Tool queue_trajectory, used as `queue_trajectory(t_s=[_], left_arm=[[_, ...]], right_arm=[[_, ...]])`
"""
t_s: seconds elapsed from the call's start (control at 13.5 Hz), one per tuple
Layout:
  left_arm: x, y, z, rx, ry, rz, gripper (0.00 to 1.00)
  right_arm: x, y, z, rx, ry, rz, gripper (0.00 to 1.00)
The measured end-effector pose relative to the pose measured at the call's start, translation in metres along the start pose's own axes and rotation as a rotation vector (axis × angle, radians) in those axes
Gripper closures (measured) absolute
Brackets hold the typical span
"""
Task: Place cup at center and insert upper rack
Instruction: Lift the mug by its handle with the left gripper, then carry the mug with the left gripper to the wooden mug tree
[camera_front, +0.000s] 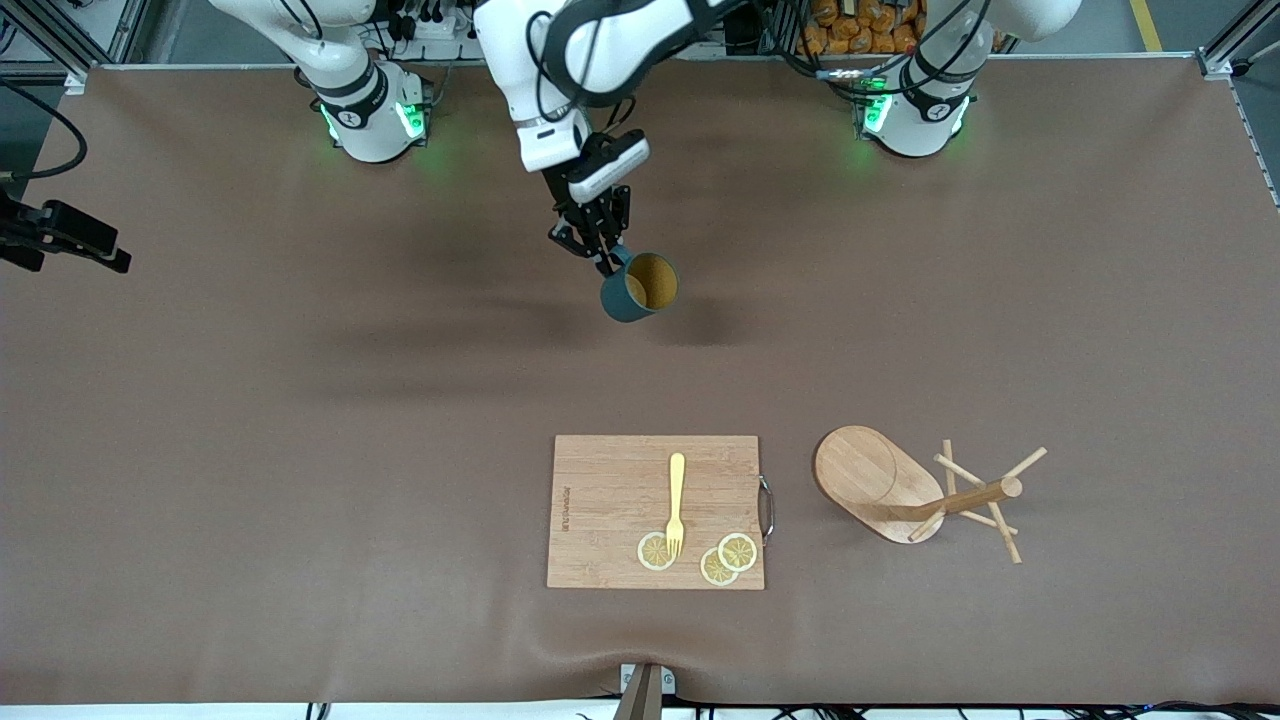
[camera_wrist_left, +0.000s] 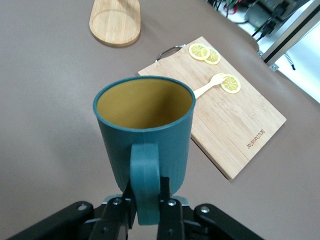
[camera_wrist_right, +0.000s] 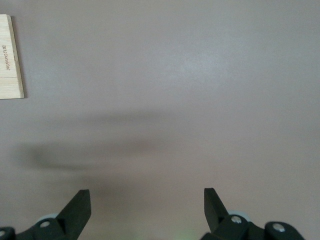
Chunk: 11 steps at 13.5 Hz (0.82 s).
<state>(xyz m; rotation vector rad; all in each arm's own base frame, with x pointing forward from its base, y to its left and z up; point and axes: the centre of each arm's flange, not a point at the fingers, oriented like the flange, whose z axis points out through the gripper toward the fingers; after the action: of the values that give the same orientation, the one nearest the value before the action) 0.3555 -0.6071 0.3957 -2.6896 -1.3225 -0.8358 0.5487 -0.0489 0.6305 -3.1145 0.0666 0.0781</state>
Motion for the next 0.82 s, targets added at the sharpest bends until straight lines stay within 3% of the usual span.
queue_trajectory(t_s=[0.45, 0.82], left_arm=[[0.123, 0.038, 0.014, 0.05, -0.206, -0.103, 0.79], [0.249, 0.052, 0.025, 0.049, -0.384, -0.226, 0.79]], right_arm=[[0.003, -0.002, 0.002, 0.0, 0.006, -0.004, 0.0], [0.005, 0.0, 0.006, 0.001, -0.001, -0.001, 0.0]])
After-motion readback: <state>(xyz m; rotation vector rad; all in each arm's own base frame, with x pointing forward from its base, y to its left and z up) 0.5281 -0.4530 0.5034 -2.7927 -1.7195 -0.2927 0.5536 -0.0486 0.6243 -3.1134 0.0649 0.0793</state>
